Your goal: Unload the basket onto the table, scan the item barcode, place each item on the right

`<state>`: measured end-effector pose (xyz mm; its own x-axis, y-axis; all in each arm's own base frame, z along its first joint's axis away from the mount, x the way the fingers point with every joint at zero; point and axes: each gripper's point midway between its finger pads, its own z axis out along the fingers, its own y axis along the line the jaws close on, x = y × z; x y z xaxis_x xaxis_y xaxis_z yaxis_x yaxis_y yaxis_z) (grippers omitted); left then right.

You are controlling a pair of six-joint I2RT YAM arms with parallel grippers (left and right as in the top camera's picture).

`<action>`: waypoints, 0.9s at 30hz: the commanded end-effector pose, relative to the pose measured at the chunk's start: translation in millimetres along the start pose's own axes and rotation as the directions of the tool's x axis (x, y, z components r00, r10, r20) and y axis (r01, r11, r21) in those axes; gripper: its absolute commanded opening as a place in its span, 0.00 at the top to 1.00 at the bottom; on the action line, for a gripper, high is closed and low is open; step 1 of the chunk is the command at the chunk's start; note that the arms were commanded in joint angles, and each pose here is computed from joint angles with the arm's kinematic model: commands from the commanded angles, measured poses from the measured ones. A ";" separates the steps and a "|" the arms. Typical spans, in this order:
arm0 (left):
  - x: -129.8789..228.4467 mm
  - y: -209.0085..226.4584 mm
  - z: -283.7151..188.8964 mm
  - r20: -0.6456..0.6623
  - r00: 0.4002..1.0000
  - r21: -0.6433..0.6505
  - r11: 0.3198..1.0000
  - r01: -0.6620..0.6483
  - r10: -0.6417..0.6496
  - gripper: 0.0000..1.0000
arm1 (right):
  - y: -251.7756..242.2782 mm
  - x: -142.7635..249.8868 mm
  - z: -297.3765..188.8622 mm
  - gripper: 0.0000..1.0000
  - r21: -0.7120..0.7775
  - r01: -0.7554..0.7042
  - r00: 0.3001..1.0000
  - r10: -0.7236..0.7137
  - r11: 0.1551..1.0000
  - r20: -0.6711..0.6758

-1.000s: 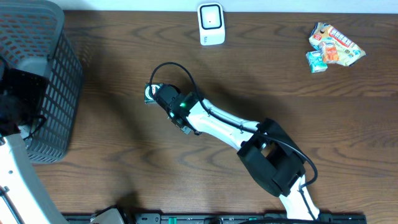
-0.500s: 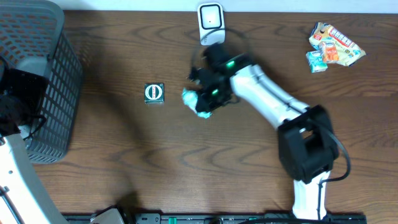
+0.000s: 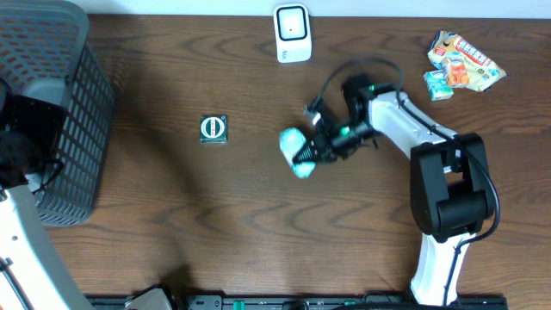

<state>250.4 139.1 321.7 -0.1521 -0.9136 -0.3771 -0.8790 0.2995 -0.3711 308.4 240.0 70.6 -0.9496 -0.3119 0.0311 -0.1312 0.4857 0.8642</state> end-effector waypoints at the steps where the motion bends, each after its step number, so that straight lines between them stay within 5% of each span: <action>1: -1.5 1.5 -0.7 0.006 1.000 -0.005 1.000 0.004 -0.004 0.02 | -4.5 6.9 -6.0 0.99 -0.059 -0.057 0.998 0.059 0.997 0.032; 5: -1.5 1.5 -0.5 0.005 1.000 -0.006 1.000 0.004 -0.004 0.02 | -65.9 9.9 -25.0 0.98 0.204 -0.238 0.970 0.223 0.950 0.094; 10: -1.5 1.5 -0.5 0.005 1.000 -0.006 1.000 0.004 -0.004 0.02 | -123.3 13.9 -69.5 0.59 0.446 -0.394 0.918 0.326 0.803 0.224; 13: -1.5 1.5 -0.5 0.005 1.000 -0.006 1.000 0.005 -0.005 0.02 | -133.5 17.6 -99.7 0.50 0.504 -0.452 0.892 0.365 0.736 0.266; 18: -1.5 1.5 -0.5 0.005 1.000 -0.006 1.000 0.004 -0.004 0.02 | -121.0 19.5 -152.9 0.49 0.590 -0.481 0.876 0.385 0.649 0.291; 27: -1.5 1.5 -0.5 0.005 1.000 -0.006 1.000 0.004 -0.004 0.02 | -70.4 15.9 -167.1 0.50 0.644 -0.361 0.929 0.317 0.675 0.188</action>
<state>250.3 139.1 321.7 -0.1523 -0.9134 -0.3775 -0.8790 0.2998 -0.3707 347.6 56.5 83.2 -0.9637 0.0876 0.2522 0.1547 0.9531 0.2601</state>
